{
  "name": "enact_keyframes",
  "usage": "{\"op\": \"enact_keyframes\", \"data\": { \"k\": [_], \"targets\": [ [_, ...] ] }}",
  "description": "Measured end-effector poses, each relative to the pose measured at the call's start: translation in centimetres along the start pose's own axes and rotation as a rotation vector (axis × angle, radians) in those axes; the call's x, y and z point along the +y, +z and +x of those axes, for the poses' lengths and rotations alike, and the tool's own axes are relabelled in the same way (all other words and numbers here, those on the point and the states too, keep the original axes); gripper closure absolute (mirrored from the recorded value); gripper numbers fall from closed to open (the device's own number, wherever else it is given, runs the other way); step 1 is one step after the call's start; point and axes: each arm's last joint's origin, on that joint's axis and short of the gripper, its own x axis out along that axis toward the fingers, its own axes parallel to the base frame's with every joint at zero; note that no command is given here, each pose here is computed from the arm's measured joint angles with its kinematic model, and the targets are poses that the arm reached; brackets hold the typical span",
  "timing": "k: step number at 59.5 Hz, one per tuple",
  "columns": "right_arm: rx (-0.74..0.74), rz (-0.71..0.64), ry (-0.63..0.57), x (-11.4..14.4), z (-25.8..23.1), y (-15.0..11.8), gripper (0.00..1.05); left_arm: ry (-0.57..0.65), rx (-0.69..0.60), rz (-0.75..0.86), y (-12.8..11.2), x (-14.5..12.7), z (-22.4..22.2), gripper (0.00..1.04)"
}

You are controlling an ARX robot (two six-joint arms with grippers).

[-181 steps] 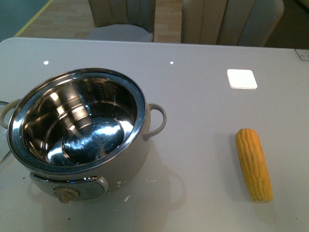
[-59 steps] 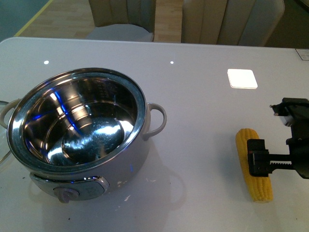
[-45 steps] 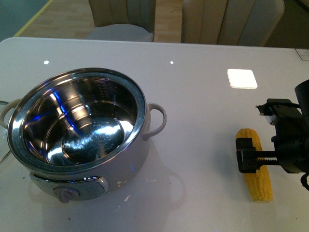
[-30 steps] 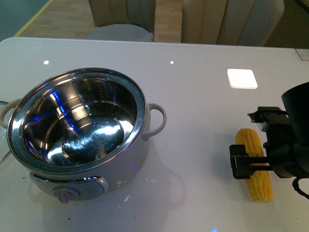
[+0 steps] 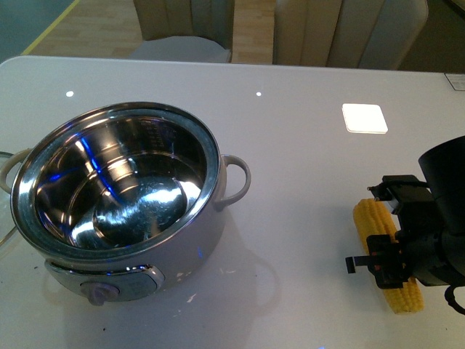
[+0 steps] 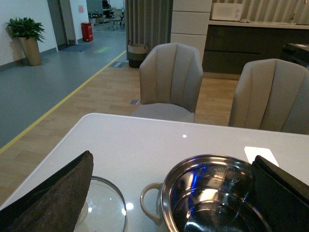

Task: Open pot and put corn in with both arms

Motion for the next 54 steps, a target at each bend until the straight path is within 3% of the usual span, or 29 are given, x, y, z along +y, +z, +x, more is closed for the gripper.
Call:
{"op": "enact_keyframes", "data": {
  "k": [19, 32, 54],
  "targets": [
    [-0.182, 0.019, 0.153, 1.3, -6.9, 2.1, 0.76, 0.000, 0.000, 0.000, 0.0, 0.0, 0.0, 0.07],
    [-0.316, 0.042, 0.272, 3.2, -11.9, 5.6, 0.75, 0.000, 0.000, 0.000, 0.0, 0.0, 0.0, 0.07],
    [-0.406, 0.123, 0.459, 8.7, -15.1, 11.3, 0.73, 0.000, 0.000, 0.000, 0.0, 0.0, 0.0, 0.07]
  ]
}}
